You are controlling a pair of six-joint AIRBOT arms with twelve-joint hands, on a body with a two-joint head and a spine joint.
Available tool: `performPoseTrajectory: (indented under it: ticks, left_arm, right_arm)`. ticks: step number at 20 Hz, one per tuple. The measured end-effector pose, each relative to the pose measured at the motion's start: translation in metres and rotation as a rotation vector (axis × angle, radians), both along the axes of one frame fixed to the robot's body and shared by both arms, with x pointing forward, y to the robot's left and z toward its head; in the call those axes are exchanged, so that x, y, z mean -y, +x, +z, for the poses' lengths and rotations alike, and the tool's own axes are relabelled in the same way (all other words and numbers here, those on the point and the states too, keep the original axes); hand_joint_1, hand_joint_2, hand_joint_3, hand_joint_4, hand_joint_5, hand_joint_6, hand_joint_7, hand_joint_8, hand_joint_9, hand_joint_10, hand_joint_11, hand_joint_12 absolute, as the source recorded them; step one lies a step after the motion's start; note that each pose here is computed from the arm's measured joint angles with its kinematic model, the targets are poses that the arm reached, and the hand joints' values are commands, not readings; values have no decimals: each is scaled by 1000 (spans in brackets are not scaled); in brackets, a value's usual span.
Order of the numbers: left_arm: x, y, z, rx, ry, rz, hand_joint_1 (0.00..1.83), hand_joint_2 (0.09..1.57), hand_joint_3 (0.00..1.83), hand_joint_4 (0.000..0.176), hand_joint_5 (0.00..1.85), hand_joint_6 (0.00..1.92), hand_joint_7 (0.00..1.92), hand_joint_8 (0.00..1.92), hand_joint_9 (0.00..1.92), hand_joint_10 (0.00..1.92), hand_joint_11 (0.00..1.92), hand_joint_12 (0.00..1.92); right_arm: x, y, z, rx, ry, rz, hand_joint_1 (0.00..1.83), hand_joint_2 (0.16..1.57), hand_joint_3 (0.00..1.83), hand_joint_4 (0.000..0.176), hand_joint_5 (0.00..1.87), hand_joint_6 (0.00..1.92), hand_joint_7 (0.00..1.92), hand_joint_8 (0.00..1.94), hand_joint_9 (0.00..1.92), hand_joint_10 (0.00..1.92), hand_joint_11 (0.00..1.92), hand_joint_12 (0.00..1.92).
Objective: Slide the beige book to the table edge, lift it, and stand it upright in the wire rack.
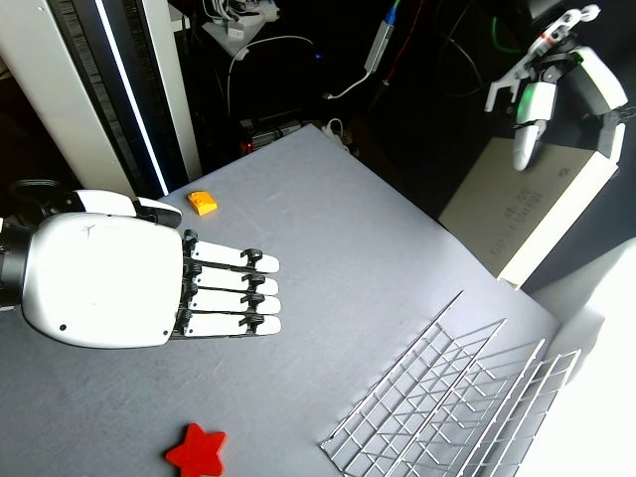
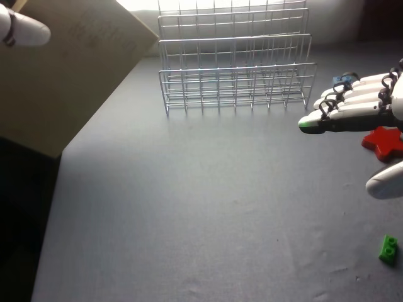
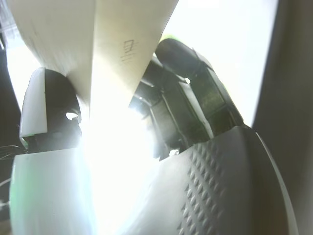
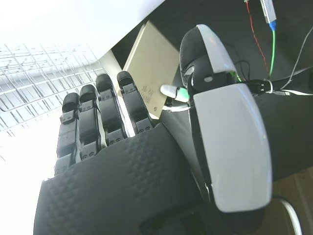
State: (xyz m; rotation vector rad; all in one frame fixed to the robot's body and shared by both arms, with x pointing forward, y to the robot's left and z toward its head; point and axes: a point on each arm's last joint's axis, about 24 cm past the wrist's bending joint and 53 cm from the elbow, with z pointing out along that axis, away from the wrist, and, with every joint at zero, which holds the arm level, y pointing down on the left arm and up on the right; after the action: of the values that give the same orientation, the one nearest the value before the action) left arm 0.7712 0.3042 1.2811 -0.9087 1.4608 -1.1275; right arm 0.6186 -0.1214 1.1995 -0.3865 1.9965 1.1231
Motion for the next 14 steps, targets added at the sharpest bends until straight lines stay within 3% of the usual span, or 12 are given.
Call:
performPoseTrajectory:
  ticks: [2, 9, 14]
  left_arm:
    - [3, 0, 10, 29, 10, -13, 1218, 1219, 0, 0, 706, 1218, 889, 1384, 870, 1370, 630, 1774]
    - [-5, -2, 68, 269, -120, 27, 1214, 1217, 2, 0, 702, 1240, 896, 1362, 903, 1339, 655, 1748]
    - [8, -3, 81, 345, -238, -5, 1218, 1211, 0, 0, 722, 1208, 899, 1364, 909, 1335, 658, 1749]
  right_arm:
    - [0, 0, 0, 0, 0, 1, 144, 1206, 6, 0, 52, 13, 93, 6, 43, 10, 21, 12]
    - [0, -1, 0, -1, 0, 4, 151, 1220, 5, 0, 49, 11, 59, 12, 31, 4, 0, 0]
    - [-1, -2, 0, -3, 2, 9, 159, 1220, 2, 0, 29, 6, 45, 4, 42, 5, 0, 0]
